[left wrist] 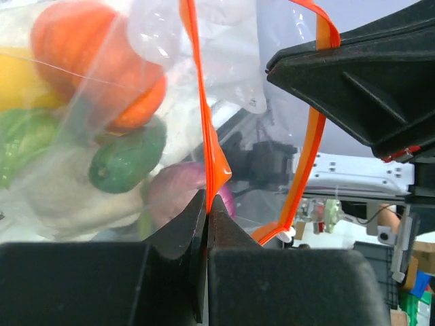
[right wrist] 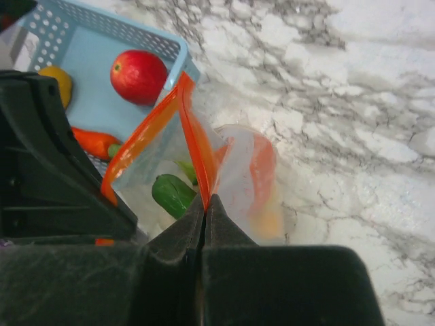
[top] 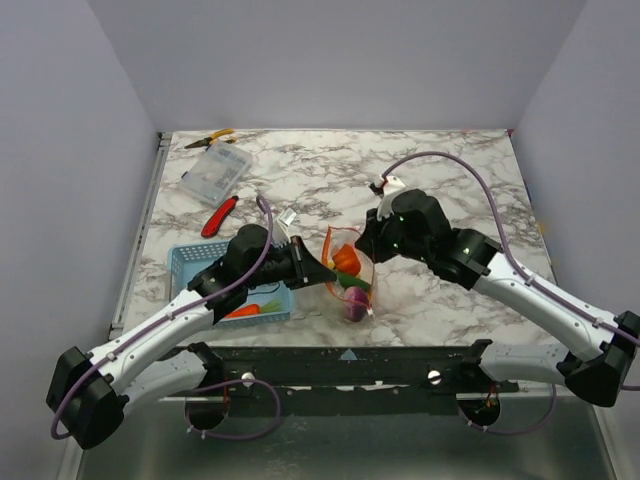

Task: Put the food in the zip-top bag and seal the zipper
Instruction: Adjust the zipper food storage bag at the center of the board.

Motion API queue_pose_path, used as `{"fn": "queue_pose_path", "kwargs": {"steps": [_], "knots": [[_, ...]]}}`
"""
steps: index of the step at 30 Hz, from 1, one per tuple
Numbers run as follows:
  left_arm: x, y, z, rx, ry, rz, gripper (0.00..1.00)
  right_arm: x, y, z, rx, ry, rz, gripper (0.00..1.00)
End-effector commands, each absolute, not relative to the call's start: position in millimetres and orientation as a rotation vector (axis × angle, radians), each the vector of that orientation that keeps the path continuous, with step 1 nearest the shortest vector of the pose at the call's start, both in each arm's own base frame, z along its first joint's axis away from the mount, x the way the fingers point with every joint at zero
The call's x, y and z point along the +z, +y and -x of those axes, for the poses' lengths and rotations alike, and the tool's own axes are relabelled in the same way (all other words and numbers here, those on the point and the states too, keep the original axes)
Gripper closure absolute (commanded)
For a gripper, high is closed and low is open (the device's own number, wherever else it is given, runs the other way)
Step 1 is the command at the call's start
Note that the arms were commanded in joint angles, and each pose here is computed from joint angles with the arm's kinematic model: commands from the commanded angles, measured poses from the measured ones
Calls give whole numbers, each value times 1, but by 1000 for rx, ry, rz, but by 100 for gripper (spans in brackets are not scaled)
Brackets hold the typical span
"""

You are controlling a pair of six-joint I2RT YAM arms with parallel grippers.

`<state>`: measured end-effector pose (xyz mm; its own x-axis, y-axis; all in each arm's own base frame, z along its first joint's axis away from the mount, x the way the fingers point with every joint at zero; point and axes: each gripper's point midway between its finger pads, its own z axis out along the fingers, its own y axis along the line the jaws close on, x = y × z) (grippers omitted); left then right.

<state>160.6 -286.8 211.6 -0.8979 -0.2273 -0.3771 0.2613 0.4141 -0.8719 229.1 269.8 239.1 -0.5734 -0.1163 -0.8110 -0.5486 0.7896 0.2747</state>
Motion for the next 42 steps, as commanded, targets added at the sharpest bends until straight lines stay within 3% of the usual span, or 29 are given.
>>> {"fn": "queue_pose_path", "kwargs": {"steps": [1,5,12,26,32,37,42], "knots": [[302,-303,-167,-1679,2004,-97,100,310,276,-237,639,1986,596,99],[309,-304,-169,-1735,1984,63,100,292,287,-236,624,2078,680,99],[246,-292,-198,-1635,2074,435,100,235,300,-216,782,2116,702,99],[269,-306,-212,-1736,2032,444,100,286,332,-205,994,2038,783,99],[251,-303,-214,-1792,2027,574,100,218,325,-212,896,2161,741,99],[249,-299,-217,-1792,2019,621,100,218,334,-212,930,2169,756,99],[245,-292,-222,-1764,2000,676,100,236,321,-210,878,2153,761,71]]}}
